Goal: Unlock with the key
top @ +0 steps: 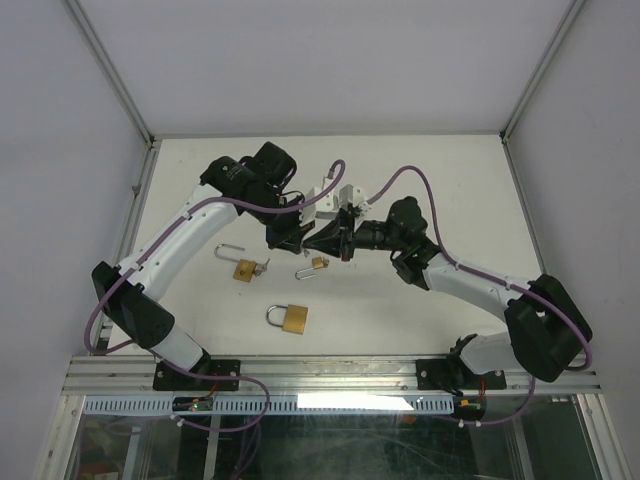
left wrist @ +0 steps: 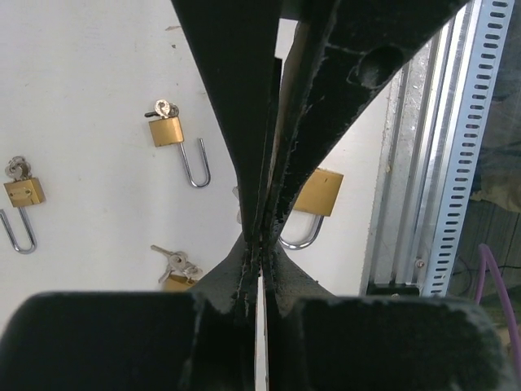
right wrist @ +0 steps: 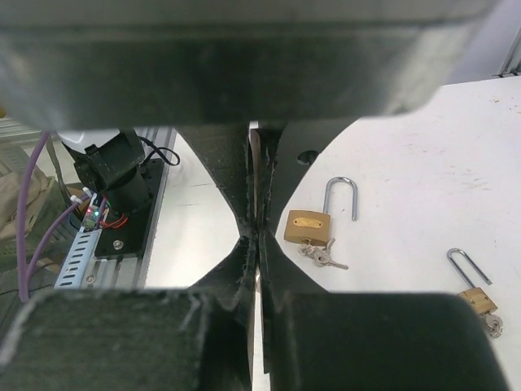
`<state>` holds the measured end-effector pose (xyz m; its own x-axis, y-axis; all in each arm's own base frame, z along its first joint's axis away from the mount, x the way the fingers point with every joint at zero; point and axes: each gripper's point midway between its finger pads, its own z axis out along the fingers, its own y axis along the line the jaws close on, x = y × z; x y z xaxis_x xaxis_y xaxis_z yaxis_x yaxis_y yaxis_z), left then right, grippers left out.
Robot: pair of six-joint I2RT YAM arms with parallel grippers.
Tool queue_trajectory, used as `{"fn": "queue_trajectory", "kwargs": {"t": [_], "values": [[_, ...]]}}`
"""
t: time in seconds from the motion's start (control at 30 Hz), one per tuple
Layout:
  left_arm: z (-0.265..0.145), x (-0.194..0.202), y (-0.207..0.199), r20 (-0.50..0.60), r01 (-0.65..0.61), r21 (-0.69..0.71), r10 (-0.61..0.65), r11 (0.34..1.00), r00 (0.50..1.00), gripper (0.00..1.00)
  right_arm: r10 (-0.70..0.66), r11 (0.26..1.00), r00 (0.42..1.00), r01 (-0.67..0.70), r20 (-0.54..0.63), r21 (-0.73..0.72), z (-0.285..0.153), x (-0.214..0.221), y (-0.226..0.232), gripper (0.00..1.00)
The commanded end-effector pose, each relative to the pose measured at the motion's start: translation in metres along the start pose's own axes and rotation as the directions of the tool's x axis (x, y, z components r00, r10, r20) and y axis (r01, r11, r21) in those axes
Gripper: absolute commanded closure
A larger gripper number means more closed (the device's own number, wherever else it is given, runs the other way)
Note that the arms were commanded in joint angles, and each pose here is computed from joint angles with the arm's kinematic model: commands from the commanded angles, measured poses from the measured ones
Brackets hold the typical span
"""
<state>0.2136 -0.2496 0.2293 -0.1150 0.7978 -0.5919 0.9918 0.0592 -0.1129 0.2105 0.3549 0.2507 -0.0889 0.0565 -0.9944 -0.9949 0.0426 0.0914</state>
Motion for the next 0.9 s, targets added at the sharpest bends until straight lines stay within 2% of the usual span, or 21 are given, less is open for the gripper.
{"fn": "queue_trajectory", "kwargs": {"t": [0.0, 0.1, 0.13, 0.23, 0.27, 0.37, 0.5, 0.73, 0.87], "values": [[-0.016, -0.029, -0.004, 0.136, -0.057, -0.049, 0.064, 0.997, 0.989, 1.0, -0.04, 0.999, 0.999, 0.04, -0.003, -0.012, -0.002, -0.008, 0.007, 1.0], [-0.016, -0.03, -0.002, 0.139, -0.063, -0.058, 0.07, 0.996, 0.988, 1.0, -0.043, 0.999, 0.999, 0.043, -0.005, -0.006, -0.004, -0.008, 0.007, 0.99], [-0.017, -0.031, -0.001, 0.139, -0.066, -0.064, 0.075, 0.996, 0.987, 1.0, -0.046, 0.999, 0.999, 0.046, -0.013, 0.0, -0.005, -0.008, 0.006, 0.94], [-0.018, -0.033, 0.003, 0.136, -0.08, -0.084, 0.091, 0.993, 0.986, 1.0, -0.056, 0.998, 0.997, 0.057, -0.048, 0.018, -0.007, -0.003, 0.003, 0.67], [-0.019, -0.033, 0.003, 0.135, -0.084, -0.089, 0.095, 0.993, 0.986, 1.0, -0.058, 0.998, 0.997, 0.059, -0.055, 0.02, -0.007, -0.002, 0.003, 0.64], [-0.019, -0.032, 0.005, 0.131, -0.089, -0.094, 0.101, 0.992, 0.986, 1.0, -0.066, 0.997, 0.997, 0.067, -0.049, 0.034, -0.006, -0.003, 0.0, 0.63], [-0.018, -0.034, 0.005, 0.136, -0.092, -0.088, 0.103, 0.992, 0.985, 1.0, -0.067, 0.997, 0.997, 0.067, -0.027, 0.031, -0.002, -0.011, -0.002, 0.72], [-0.017, -0.034, 0.003, 0.141, -0.089, -0.076, 0.099, 0.993, 0.985, 1.0, -0.077, 0.996, 0.997, 0.077, 0.001, 0.039, 0.0, -0.017, -0.005, 0.55], [-0.016, -0.034, 0.003, 0.142, -0.088, -0.074, 0.098, 0.993, 0.985, 1.0, -0.089, 0.995, 0.995, 0.087, 0.034, 0.045, 0.001, -0.025, -0.006, 0.59]]}}
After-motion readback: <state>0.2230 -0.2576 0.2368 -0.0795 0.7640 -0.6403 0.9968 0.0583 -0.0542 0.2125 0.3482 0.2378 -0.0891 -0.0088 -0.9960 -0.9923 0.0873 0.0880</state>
